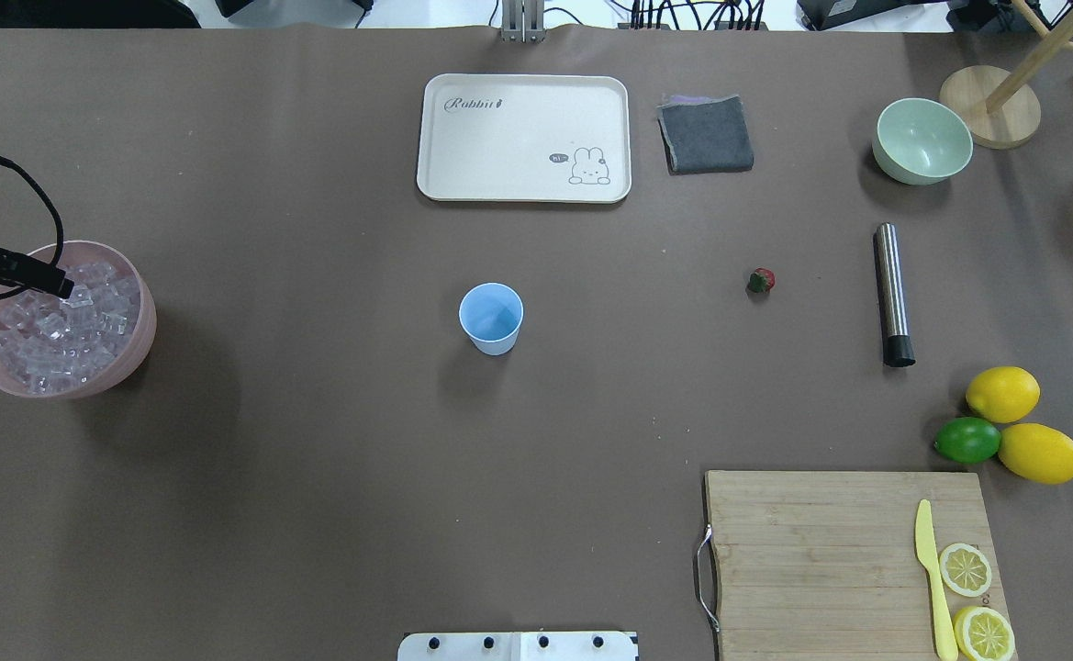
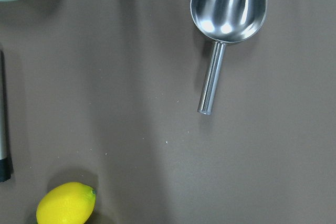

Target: Mash ice and strawberries in cup

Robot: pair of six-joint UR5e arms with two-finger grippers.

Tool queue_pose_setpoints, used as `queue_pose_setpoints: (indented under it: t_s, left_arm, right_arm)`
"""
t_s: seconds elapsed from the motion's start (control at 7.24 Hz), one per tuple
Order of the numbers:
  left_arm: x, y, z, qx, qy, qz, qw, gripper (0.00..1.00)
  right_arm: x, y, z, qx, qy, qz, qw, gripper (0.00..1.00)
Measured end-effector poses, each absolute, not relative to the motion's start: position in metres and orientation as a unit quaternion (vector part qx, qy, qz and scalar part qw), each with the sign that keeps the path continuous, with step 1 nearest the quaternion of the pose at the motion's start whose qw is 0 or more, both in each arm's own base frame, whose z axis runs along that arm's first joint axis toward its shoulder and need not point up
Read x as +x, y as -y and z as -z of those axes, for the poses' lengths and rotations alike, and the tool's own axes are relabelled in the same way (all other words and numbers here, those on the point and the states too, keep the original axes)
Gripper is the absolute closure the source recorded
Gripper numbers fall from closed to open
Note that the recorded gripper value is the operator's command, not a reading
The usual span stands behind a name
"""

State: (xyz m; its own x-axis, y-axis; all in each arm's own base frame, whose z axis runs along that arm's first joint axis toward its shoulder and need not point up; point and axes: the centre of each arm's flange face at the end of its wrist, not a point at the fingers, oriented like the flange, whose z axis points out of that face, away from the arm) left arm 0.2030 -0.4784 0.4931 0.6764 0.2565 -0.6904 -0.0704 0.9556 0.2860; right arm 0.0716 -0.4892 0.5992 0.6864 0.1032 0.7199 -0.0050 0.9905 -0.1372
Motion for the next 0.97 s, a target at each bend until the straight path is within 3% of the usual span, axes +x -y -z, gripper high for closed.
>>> queue_pose_setpoints:
  t_s: [0.97]
  left_arm:
    - [0.238, 0.5, -0.525, 0.12, -0.393, -0.111, 0.905, 0.11]
  right_arm:
    - [0.071, 0.486, -0.603, -0.066, 0.395, -0.03, 0.916, 0.0]
